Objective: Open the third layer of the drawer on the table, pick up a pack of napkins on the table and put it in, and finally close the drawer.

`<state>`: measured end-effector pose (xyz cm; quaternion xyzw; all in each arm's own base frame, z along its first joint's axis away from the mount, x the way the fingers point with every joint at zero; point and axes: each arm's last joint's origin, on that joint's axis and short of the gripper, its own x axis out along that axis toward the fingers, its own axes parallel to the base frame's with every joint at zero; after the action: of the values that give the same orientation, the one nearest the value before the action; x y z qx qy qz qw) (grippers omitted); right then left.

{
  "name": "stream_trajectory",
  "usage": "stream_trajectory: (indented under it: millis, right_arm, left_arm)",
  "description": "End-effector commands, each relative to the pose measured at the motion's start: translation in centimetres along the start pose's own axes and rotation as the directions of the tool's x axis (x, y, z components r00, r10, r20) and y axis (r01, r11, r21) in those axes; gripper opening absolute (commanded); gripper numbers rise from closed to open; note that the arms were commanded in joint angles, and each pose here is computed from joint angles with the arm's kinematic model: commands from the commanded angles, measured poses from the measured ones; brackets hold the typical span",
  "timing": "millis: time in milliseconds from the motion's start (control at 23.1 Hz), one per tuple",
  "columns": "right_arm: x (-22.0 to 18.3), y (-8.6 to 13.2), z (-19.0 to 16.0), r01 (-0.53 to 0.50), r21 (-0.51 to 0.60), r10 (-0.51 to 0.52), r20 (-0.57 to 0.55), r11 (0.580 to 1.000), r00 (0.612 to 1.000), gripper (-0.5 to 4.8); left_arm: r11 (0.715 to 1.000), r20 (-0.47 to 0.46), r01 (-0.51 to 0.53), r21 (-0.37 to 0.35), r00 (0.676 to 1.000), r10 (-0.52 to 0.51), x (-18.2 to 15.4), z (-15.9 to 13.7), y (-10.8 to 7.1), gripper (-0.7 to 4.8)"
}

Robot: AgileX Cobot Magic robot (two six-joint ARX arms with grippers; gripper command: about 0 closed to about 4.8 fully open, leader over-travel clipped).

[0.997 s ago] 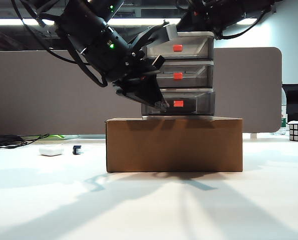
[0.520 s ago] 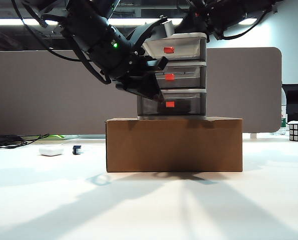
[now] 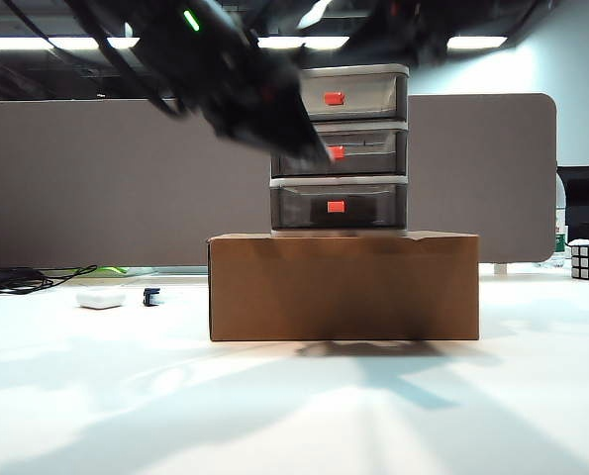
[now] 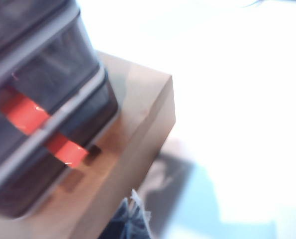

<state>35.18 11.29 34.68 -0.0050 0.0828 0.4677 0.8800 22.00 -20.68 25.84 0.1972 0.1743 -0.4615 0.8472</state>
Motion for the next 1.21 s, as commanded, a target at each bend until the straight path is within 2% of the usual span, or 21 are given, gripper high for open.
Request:
stream_trajectory:
  millis: [43,130,260,347,390,520,694,824,911,1084,1127,1214]
  right_arm:
    - [-3.6,2.8,3.0,0.066,-0.111,-0.063,0.028,0.992,0.998,-0.05]
    - [-6.3,5.0,3.4,0.095,-0.134,-0.090,0.048,0.986,0.995,-0.05]
    - [-9.4,7.6,2.6,0.140,-0.131,-0.130,0.076,0.981,0.989,-0.05]
    - [-11.5,9.3,1.4,0.185,-0.108,-0.176,0.092,0.977,0.980,-0.05]
    - [-13.2,10.7,-0.2,0.230,-0.086,-0.222,0.101,0.969,0.970,-0.05]
    - [-15.4,12.6,-3.8,0.290,-0.012,-0.287,0.106,0.957,0.952,-0.05]
    - [-16.5,13.6,-7.5,0.362,0.054,-0.365,0.085,0.931,0.927,-0.05]
    - [-17.0,14.1,-10.2,0.404,0.079,-0.410,0.072,0.911,0.909,-0.05]
    - [-17.2,14.3,-11.5,0.445,0.086,-0.451,0.059,0.891,0.891,-0.05]
    - [-17.2,14.9,-14.4,0.469,0.121,-0.479,0.067,0.875,0.875,-0.05]
    - [-17.1,15.1,-15.6,0.491,0.124,-0.499,0.051,0.863,0.865,-0.05]
    - [-16.8,15.3,-17.2,0.478,0.126,-0.485,0.025,0.869,0.874,-0.05]
  left_arm:
    - [0.998,0.087,-0.061,0.009,0.994,0.060,-5.4,-0.5,-0.8,-0.03]
    - [0.989,0.111,-0.146,0.006,0.983,0.145,-9.1,-1.7,-1.7,-0.03]
    - [0.982,0.141,-0.188,-0.013,0.972,0.188,-12.6,-3.6,-3.0,-0.03]
    - [0.977,0.192,-0.204,-0.065,0.958,0.212,-14.7,-5.3,-3.9,-0.03]
    - [0.965,0.237,-0.232,-0.124,0.937,0.256,-16.0,-7.0,-4.6,-0.03]
    - [0.948,0.305,-0.271,-0.169,0.900,0.312,-17.0,-10.0,-5.6,-0.03]
    - [0.922,0.363,-0.297,-0.246,0.854,0.372,-17.5,-12.0,-6.2,-0.03]
    - [0.879,0.384,-0.314,-0.360,0.808,0.446,-17.8,-12.9,-6.4,-0.03]
    - [0.860,0.347,-0.316,-0.399,0.817,0.461,-17.5,-13.3,-6.3,-0.03]
    - [0.847,0.297,-0.302,-0.437,0.841,0.452,-16.4,-14.3,-6.5,-0.03]
    - [0.833,0.269,-0.303,-0.464,0.847,0.458,-15.9,-14.9,-6.5,-0.03]
    - [0.838,0.232,-0.289,-0.462,0.873,0.429,-15.5,-15.5,-6.7,-0.02]
